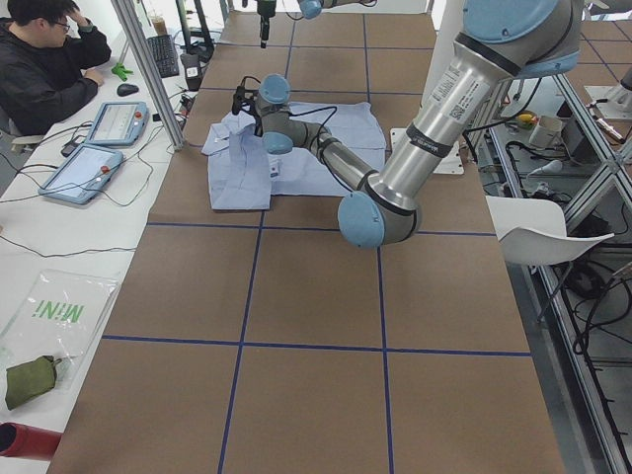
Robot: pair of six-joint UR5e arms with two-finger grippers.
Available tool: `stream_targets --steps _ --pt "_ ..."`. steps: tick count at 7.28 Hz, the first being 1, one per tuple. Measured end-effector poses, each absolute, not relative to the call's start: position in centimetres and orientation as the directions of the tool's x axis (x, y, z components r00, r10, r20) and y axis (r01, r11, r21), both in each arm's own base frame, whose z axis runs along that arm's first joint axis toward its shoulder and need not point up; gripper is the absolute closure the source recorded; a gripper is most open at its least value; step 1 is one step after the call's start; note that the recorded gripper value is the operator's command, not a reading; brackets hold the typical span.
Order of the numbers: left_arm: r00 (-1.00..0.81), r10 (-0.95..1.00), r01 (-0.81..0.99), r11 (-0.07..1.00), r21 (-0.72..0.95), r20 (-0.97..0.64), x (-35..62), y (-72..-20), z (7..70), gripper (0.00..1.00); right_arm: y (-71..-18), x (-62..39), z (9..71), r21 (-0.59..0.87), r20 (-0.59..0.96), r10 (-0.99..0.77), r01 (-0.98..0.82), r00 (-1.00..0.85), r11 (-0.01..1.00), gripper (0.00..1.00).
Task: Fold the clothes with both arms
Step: 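Fold the sleeve with the left gripper across the shirt toward the collar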
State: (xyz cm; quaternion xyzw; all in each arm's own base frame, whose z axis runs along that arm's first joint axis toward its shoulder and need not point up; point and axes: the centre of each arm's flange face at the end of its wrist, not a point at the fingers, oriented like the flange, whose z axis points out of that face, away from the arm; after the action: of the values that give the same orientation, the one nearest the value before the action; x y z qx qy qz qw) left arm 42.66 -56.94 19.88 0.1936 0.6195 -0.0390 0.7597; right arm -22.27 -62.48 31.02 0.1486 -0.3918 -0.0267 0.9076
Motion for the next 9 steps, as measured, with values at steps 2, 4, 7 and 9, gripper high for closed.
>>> stream_targets --steps 2,4,7,9 --pt "0.187 0.147 0.303 0.932 0.199 -0.971 48.2 -56.7 14.6 1.0 -62.2 -22.3 30.9 0.294 0.704 -0.168 -0.068 0.69 0.954 0.0" --pt "0.174 0.128 0.299 0.938 0.176 -0.976 51.4 -56.9 11.6 1.0 -62.1 -22.4 30.8 0.294 0.705 -0.169 -0.066 0.689 0.953 0.0" --pt "0.18 0.115 0.306 0.937 0.167 -0.977 55.8 -54.3 11.0 0.0 -61.9 -23.1 31.0 0.289 0.704 -0.169 -0.061 0.689 0.956 0.0" --pt "0.168 0.09 0.306 0.942 0.139 -0.982 56.8 -53.1 10.7 0.0 -61.7 -23.6 30.9 0.282 0.707 -0.165 -0.06 0.688 0.957 0.0"
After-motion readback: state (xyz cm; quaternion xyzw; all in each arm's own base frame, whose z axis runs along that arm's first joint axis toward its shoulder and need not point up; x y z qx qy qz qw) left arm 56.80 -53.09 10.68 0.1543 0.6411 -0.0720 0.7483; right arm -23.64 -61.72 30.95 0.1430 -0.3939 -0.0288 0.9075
